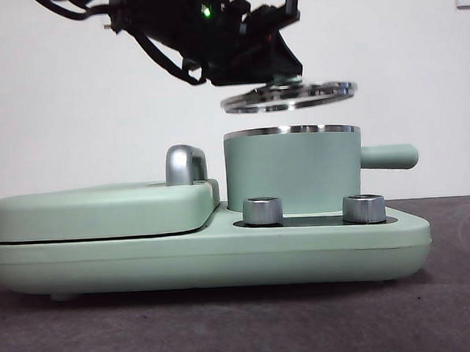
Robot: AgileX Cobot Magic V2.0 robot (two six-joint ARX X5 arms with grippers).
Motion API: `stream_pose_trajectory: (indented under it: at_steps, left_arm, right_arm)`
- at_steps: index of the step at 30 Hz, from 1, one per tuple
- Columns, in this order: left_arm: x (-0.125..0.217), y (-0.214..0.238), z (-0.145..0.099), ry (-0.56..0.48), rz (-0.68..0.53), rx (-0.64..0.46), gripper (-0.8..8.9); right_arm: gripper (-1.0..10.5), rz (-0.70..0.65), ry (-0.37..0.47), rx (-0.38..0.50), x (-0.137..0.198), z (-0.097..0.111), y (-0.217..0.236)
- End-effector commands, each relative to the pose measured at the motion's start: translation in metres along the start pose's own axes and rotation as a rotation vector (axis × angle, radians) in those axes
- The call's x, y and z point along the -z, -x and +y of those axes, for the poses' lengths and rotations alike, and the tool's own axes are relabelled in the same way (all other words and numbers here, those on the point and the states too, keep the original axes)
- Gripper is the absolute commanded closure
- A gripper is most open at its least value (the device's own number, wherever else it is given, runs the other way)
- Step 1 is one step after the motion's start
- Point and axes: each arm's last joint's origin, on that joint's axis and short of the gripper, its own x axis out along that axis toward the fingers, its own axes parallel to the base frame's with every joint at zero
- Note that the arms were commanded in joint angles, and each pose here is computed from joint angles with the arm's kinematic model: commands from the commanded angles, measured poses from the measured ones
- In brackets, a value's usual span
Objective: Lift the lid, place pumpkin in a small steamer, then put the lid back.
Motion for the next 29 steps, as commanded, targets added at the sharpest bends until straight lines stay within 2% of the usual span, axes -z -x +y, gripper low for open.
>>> stream_pose_trajectory:
  at_steps: [1, 15, 29]
  left_arm:
    - [-0.0043, -0.0086, -0.0027, -0.025, -0.042, 0.012, 8.06]
    - [0.0012, -0.0124, -0.0025, -0.110, -0.034, 0.011, 8.06]
    - [0.0055, -0.0156, -0.0021, -0.106, -0.030, 0.011, 8.06]
  right_arm:
    - [5.0, 0.001, 0.003, 0.001, -0.0006, 0.0002, -0.0001]
    - [5.0, 0.009, 0.003, 0.001, 0.0002, 0.0002, -0.0001]
    - [5.0, 0.012, 0.004, 0.001, 0.0005, 0.0002, -0.0001]
